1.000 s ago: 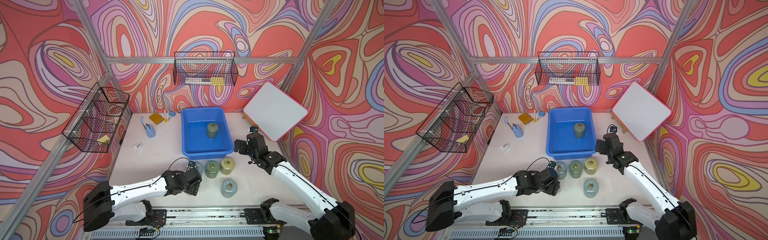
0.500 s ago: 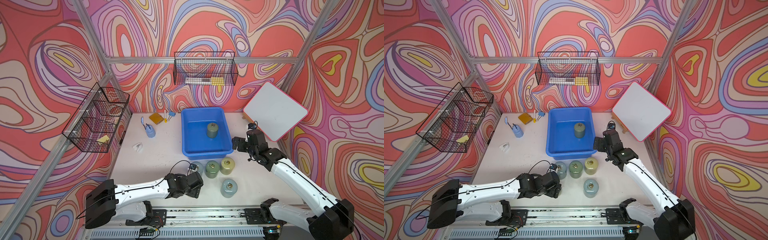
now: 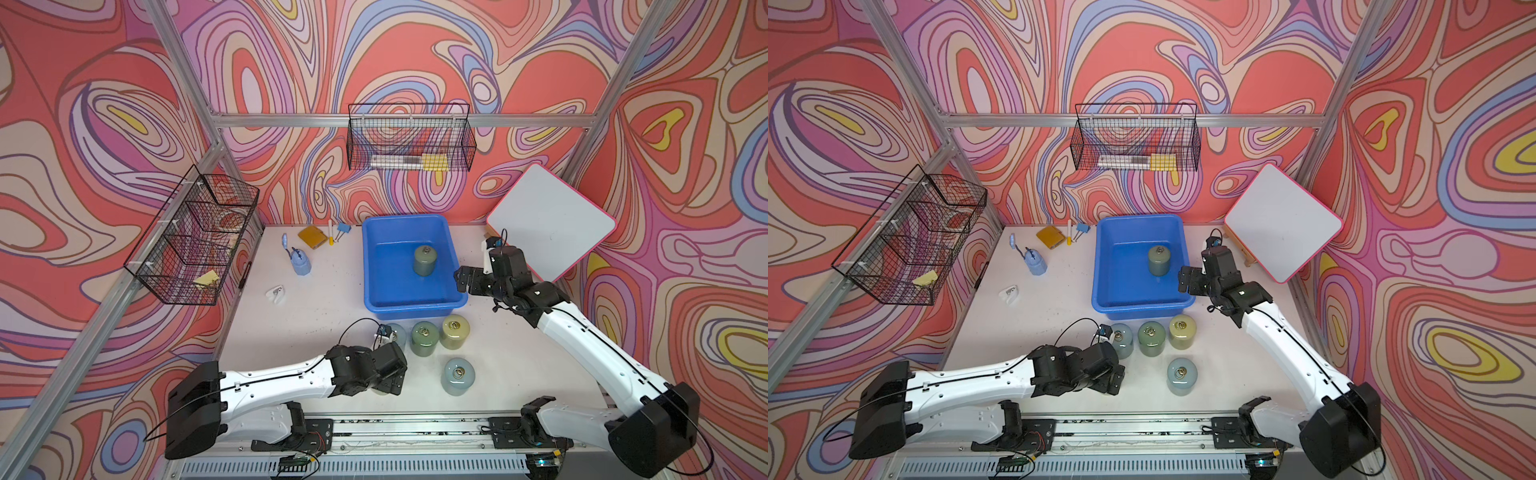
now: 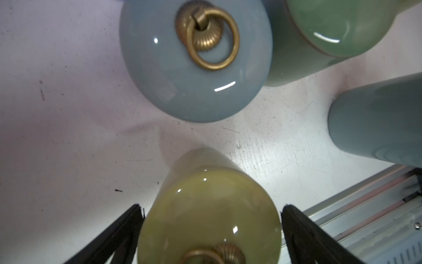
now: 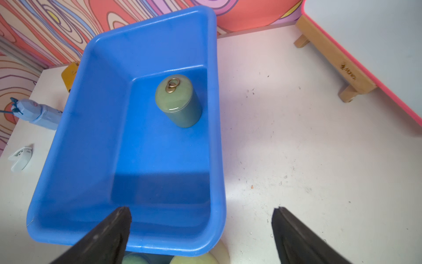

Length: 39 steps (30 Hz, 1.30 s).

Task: Take the tea canister out of the basket
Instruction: Place the tea canister at the center of the board.

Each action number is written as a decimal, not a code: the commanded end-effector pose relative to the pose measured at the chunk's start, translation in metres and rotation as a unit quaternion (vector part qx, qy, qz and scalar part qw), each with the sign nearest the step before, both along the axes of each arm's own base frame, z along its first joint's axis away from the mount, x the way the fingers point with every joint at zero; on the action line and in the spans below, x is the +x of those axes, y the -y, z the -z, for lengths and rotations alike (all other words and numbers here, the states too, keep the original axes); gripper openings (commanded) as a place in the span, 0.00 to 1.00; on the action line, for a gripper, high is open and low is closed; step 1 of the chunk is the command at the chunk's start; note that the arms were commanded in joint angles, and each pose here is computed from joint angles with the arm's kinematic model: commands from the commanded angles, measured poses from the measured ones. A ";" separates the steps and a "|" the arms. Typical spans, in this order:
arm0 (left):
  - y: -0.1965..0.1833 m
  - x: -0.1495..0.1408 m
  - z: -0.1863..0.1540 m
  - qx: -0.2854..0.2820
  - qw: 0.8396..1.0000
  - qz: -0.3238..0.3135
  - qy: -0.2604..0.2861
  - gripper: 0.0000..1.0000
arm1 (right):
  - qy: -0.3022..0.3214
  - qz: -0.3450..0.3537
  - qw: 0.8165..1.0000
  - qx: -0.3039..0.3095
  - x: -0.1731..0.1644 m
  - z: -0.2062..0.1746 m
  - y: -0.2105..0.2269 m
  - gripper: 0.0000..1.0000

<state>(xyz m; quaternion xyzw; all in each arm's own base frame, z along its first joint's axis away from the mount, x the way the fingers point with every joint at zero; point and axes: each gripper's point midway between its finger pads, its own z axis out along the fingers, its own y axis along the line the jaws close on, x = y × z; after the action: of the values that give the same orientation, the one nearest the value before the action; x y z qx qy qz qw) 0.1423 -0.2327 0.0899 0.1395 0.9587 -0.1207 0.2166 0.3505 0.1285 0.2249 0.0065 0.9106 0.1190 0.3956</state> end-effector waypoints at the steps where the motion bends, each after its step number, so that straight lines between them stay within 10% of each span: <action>1: -0.008 0.001 -0.023 -0.017 1.000 -0.011 0.019 0.99 | -0.034 -0.044 0.998 0.009 0.000 0.002 -0.017 0.98; 15: -0.052 0.039 -0.079 -0.008 0.988 -0.048 0.147 0.99 | -0.128 -0.063 0.989 -0.042 0.032 0.033 -0.059 0.97; 39: -0.112 0.134 -0.070 -0.006 0.953 -0.126 0.277 0.99 | -0.165 0.017 0.981 -0.103 0.143 0.103 -0.086 0.98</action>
<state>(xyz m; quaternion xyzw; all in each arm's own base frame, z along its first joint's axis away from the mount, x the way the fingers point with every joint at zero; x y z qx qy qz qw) 0.2677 -0.1198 0.1490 0.0383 0.8880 -0.0560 0.4548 0.4851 0.2266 0.1235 -0.0257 0.9693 0.0258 0.2431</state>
